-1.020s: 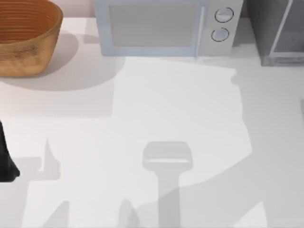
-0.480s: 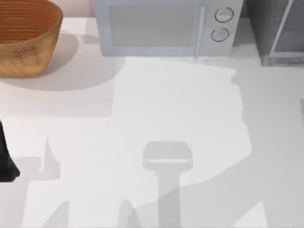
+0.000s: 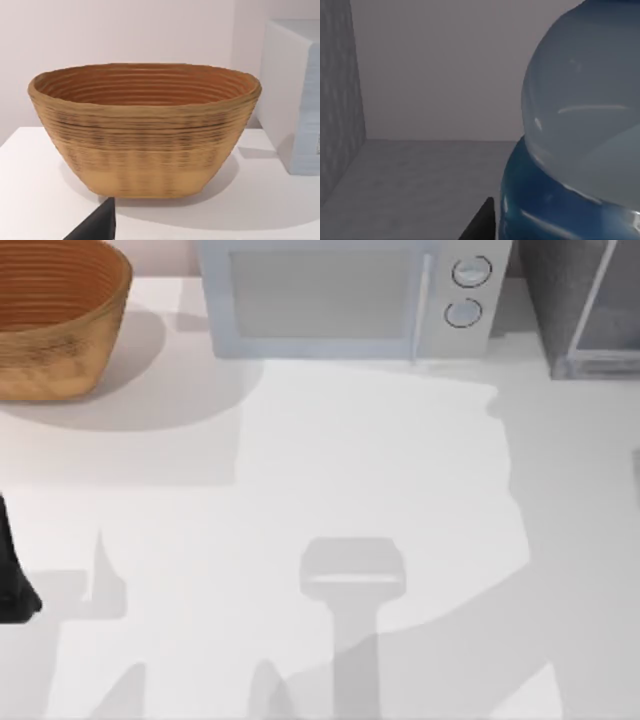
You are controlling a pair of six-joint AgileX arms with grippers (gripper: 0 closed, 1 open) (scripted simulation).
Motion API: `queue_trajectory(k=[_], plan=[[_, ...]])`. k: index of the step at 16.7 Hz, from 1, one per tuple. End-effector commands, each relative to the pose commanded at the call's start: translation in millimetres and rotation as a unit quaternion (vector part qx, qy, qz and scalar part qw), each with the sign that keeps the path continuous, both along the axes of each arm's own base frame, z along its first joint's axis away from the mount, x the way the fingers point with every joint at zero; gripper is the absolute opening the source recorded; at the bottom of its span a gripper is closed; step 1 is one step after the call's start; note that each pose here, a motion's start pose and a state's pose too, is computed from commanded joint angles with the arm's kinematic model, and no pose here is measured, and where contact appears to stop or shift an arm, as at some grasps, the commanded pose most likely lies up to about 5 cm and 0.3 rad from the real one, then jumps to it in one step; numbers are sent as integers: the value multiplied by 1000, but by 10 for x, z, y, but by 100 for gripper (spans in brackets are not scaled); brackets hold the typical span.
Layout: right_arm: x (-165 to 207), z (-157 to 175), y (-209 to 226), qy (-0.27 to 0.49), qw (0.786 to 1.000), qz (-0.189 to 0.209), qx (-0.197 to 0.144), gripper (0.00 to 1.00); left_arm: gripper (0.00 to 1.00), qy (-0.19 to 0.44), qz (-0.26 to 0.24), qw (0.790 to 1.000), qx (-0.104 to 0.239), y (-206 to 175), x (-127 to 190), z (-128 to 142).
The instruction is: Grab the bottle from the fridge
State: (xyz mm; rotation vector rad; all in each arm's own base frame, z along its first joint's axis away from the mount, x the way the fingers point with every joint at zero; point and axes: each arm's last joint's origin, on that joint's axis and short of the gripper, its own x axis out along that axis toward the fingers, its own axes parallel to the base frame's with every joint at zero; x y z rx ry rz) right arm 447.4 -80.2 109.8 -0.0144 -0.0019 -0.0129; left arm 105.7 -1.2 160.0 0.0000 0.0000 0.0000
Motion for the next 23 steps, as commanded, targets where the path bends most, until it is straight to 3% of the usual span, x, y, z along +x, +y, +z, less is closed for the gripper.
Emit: queue_trajectory(k=[8,13,23], plan=[[-1,486,0,0,1000,0,0,0,100,0,0,1000,0,0,0,0],[-44,494,-13,-2,1000,-1,0,0,100,0,0,1000,0,0,0,0],[-973,446,15,8,1000,0,3,0,100,0,0,1000,0,0,0,0]])
